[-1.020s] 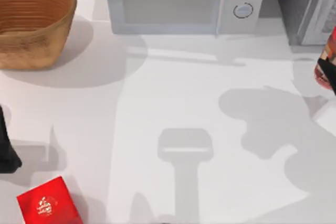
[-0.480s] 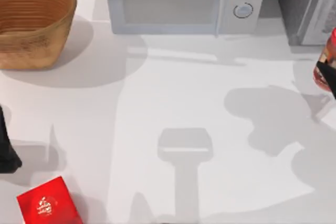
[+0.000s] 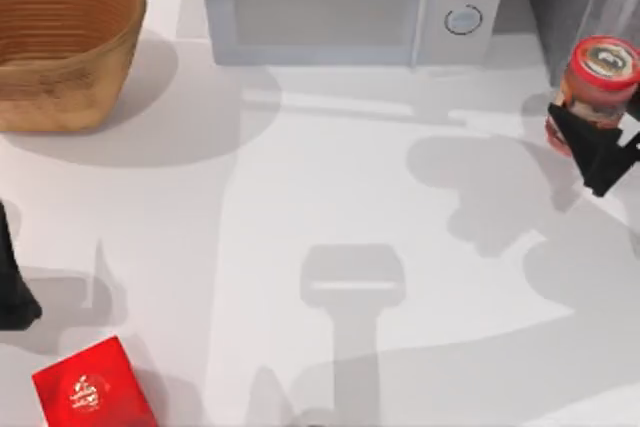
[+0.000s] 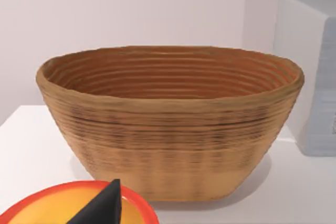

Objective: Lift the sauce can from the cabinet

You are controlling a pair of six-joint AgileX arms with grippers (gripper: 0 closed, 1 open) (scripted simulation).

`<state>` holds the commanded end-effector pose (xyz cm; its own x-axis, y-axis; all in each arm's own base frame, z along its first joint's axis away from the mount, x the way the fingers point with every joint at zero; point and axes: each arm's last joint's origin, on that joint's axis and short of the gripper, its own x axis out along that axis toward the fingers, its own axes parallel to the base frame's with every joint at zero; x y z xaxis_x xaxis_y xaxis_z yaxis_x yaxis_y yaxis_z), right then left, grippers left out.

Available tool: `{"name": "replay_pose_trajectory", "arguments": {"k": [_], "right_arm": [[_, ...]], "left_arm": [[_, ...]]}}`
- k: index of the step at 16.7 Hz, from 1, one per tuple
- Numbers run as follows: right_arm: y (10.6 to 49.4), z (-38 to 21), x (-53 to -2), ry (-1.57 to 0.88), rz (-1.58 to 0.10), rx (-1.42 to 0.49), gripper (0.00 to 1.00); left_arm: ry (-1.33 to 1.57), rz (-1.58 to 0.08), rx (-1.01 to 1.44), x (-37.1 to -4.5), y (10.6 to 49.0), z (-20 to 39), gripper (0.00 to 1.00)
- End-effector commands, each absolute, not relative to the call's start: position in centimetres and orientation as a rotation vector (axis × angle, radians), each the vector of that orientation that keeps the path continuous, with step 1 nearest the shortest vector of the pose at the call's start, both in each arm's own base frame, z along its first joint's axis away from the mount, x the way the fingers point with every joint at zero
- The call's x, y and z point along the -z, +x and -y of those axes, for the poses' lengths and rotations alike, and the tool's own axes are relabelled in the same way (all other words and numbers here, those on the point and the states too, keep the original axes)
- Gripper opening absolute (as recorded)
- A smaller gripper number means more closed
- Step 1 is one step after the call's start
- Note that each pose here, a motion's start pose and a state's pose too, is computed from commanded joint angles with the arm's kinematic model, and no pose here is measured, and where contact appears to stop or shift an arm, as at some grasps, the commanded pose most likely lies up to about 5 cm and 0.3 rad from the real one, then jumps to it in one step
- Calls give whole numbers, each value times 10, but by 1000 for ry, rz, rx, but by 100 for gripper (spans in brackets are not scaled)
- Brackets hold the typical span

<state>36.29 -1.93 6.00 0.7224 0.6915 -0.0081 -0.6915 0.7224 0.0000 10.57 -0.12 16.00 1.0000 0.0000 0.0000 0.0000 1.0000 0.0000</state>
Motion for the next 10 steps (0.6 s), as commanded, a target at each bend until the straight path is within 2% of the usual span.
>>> {"name": "replay_pose_trajectory", "arguments": {"k": [4,10], "right_arm": [[365,18,-59,-4,-6,-763,0],[365,18,-59,-4,-6,-763,45]], "left_arm": [[0,0,0,-160,106,1,100],[0,0,0,-160,106,1,100]]}}
